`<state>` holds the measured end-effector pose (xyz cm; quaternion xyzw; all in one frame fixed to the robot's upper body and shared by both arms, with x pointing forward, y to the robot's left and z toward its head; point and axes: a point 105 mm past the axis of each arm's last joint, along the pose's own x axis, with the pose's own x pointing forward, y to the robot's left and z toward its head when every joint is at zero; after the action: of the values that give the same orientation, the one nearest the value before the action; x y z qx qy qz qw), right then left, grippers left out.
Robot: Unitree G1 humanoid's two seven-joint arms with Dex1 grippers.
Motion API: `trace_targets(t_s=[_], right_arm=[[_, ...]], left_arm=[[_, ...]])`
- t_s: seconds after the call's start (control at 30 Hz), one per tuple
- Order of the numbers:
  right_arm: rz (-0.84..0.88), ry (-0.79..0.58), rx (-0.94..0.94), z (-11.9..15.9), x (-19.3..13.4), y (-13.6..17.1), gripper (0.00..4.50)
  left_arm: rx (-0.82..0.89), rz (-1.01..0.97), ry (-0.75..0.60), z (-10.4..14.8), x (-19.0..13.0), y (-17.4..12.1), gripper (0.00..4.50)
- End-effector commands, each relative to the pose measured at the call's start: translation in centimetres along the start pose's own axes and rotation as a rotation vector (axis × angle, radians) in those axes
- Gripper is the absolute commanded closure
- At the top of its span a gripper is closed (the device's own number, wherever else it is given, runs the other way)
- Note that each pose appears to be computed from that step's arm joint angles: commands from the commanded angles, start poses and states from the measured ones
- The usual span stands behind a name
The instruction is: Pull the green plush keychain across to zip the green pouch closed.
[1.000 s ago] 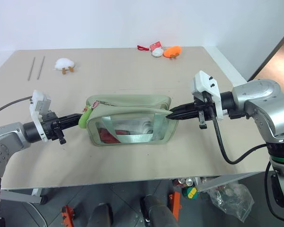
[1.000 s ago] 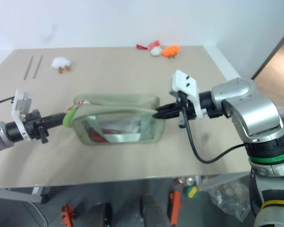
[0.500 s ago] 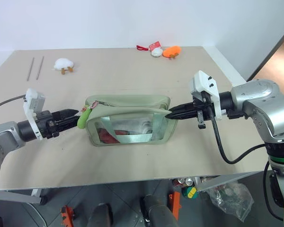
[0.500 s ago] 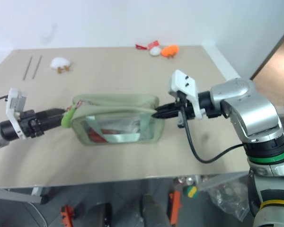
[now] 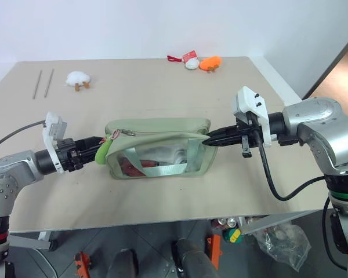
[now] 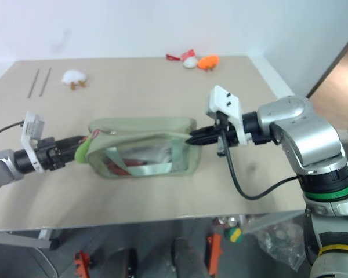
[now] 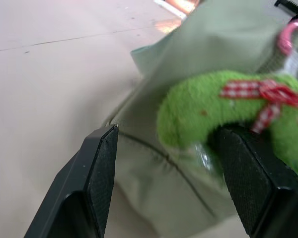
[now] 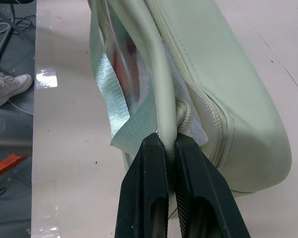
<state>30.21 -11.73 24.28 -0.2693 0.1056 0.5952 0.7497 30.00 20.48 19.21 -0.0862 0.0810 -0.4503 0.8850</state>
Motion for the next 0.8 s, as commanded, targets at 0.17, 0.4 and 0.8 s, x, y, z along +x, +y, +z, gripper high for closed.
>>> trace_targets(t_s=[0.17, 0.4, 0.8], right_arm=[[0.004, -0.031, -0.056, 1.5, -0.2, 0.6, 4.50], [-0.002, -0.030, -0.054, 1.5, -0.3, 0.5, 4.50], [0.004, -0.033, -0.061, 1.6, -0.1, 0.3, 4.50]], left_arm=[[-0.002, -0.036, -0.042, 1.1, 0.5, -0.3, 1.38], [-0.006, -0.033, -0.064, 1.9, -0.4, 0.0, 3.53], [0.056, 0.014, -0.042, 2.4, -1.6, 0.4, 4.48]])
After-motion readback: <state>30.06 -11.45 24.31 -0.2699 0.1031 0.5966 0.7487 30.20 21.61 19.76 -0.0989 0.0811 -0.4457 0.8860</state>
